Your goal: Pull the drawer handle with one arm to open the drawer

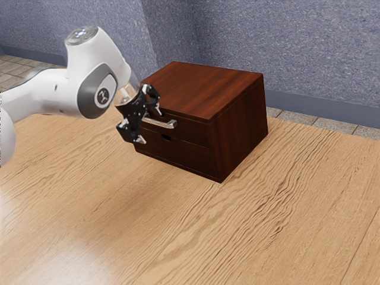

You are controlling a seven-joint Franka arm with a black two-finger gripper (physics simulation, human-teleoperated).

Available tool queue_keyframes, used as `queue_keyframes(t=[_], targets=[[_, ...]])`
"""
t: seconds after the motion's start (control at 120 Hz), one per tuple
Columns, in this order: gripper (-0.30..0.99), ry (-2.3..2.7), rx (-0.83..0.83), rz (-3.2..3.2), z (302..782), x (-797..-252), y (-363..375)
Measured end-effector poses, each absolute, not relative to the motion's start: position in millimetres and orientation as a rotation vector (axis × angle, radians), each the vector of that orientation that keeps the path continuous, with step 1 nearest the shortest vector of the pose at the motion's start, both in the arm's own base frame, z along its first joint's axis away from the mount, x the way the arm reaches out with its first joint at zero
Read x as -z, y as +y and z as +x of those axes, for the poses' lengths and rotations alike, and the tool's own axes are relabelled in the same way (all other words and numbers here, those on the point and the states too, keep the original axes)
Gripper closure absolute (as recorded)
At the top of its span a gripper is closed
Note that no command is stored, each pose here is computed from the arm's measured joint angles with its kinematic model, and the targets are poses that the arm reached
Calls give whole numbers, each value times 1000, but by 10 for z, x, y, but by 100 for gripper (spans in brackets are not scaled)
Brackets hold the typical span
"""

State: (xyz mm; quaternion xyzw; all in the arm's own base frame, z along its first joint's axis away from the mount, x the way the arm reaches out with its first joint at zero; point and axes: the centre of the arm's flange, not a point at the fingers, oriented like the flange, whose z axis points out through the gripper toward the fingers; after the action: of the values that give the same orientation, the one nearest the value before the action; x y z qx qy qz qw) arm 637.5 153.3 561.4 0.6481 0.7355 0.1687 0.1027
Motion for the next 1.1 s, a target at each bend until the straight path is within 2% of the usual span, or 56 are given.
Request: queue_keyframes(t=[0.05, 0.25, 0.567, 0.783, 1.1], targets=[[1, 2169, -498, 1915, 6377, -5601, 1543], [19, 2153, -507, 1936, 6411, -5552, 1534], [29, 2133, -515, 1954, 6446, -5491, 1534], [48, 2121, -516, 1962, 6448, -5496, 1502], [60, 2122, -487, 1966, 6027, -5575, 1434]])
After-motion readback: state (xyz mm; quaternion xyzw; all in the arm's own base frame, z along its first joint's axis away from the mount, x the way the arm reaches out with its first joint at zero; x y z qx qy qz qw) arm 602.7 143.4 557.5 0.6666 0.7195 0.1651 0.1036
